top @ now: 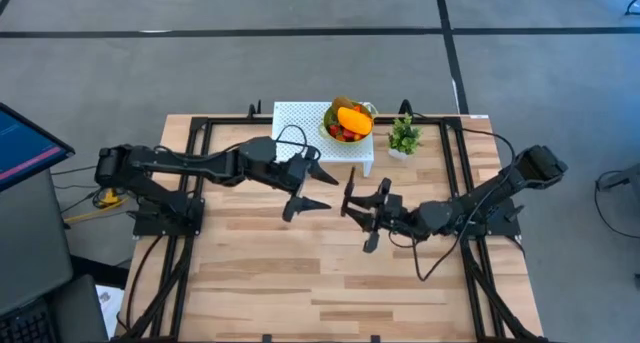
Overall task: Pick & Place Fruit
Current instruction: Put the black knife on the shelf
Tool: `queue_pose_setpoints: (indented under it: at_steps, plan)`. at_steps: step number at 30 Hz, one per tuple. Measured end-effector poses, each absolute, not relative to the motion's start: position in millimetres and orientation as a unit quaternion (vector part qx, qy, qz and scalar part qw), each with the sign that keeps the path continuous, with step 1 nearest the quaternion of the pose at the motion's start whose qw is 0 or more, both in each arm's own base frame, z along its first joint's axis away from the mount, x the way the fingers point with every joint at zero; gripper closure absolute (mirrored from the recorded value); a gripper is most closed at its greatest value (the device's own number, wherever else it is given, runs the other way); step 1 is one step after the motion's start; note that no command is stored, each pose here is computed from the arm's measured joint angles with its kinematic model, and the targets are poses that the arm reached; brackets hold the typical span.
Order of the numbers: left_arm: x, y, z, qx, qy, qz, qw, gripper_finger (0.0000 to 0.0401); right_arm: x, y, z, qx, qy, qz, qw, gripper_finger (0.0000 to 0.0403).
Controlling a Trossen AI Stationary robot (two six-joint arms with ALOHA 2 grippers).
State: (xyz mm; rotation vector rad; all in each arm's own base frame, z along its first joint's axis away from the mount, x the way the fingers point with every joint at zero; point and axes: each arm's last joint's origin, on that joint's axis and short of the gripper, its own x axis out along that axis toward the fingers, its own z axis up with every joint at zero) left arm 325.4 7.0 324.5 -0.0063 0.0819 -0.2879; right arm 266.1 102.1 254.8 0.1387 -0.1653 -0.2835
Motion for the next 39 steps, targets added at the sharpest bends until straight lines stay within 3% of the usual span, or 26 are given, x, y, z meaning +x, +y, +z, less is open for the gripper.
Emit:
queue_pose_setpoints:
  at_steps: [20,39]
  plan:
    - [329.4,6.3,327.6,-0.033,0.009,-0.159,0.987,0.0125,294.2,78.7,284.3,0.029,-0.064,-0.116,0.991,0.0310]
    - [329.4,6.8,329.7,-0.032,-0.001,-0.156,0.987,0.0324,294.0,79.4,284.6,0.030,-0.066,-0.113,0.991,0.0310]
